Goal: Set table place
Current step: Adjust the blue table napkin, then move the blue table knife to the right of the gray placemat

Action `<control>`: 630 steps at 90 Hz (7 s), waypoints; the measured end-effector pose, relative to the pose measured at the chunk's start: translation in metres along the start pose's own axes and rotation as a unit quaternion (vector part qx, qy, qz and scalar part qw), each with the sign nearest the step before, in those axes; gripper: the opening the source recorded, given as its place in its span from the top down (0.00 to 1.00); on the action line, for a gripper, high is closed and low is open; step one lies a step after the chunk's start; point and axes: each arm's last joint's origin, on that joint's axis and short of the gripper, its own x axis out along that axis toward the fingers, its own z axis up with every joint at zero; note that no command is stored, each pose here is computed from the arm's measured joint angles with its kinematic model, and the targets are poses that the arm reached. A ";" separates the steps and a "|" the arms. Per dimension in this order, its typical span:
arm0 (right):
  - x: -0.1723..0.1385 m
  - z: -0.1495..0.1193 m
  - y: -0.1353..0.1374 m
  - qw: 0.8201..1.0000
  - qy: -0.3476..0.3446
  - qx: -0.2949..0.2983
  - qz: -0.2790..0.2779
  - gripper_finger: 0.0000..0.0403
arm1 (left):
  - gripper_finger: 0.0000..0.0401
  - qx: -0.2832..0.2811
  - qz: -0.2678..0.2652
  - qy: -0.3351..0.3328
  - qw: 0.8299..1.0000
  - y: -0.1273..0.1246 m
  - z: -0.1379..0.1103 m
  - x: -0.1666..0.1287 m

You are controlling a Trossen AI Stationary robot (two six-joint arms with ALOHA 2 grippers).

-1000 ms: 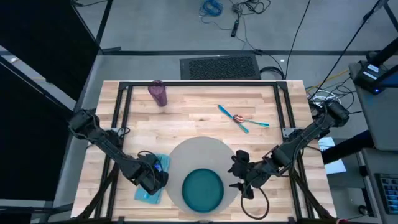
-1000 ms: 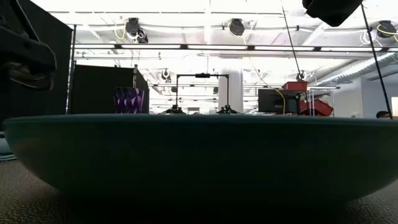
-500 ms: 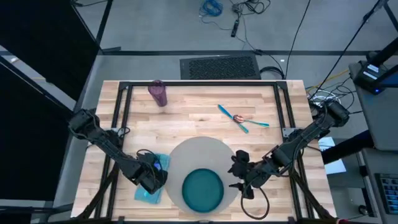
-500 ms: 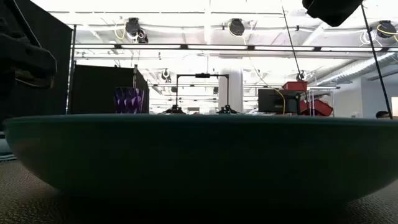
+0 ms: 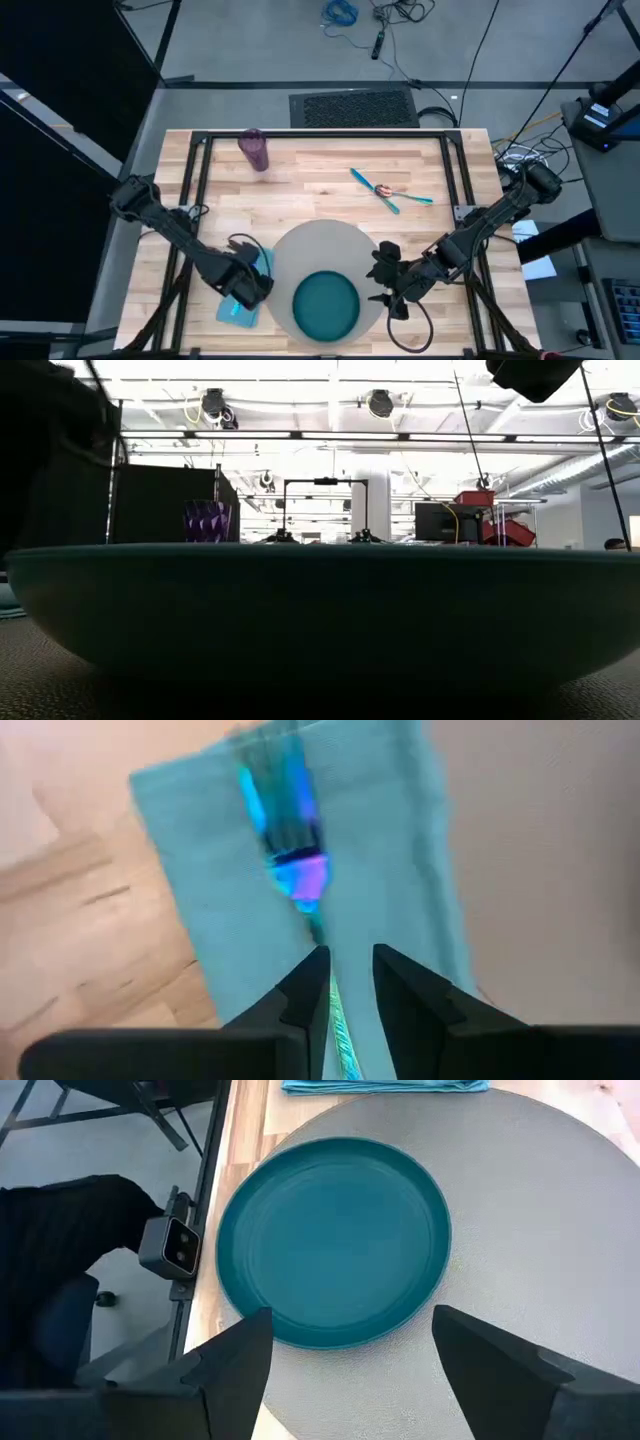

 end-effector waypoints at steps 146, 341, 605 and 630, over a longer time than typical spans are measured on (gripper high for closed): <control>-0.058 0.010 -0.307 0.939 0.178 0.201 -0.214 0.36 | 0.84 0.279 -0.061 -0.501 0.817 0.116 0.213 -0.064; 0.005 0.010 -0.226 0.975 0.137 0.159 -0.077 0.36 | 0.84 0.352 -0.113 0.047 0.928 0.044 0.058 0.064; 0.036 -0.038 -0.291 0.870 0.291 0.328 -0.227 0.71 | 0.84 0.418 -0.130 -0.422 0.794 0.050 0.176 -0.018; 0.041 -0.041 -0.293 0.863 0.297 0.331 -0.239 0.71 | 0.84 0.423 -0.136 -0.417 0.793 0.050 0.176 -0.017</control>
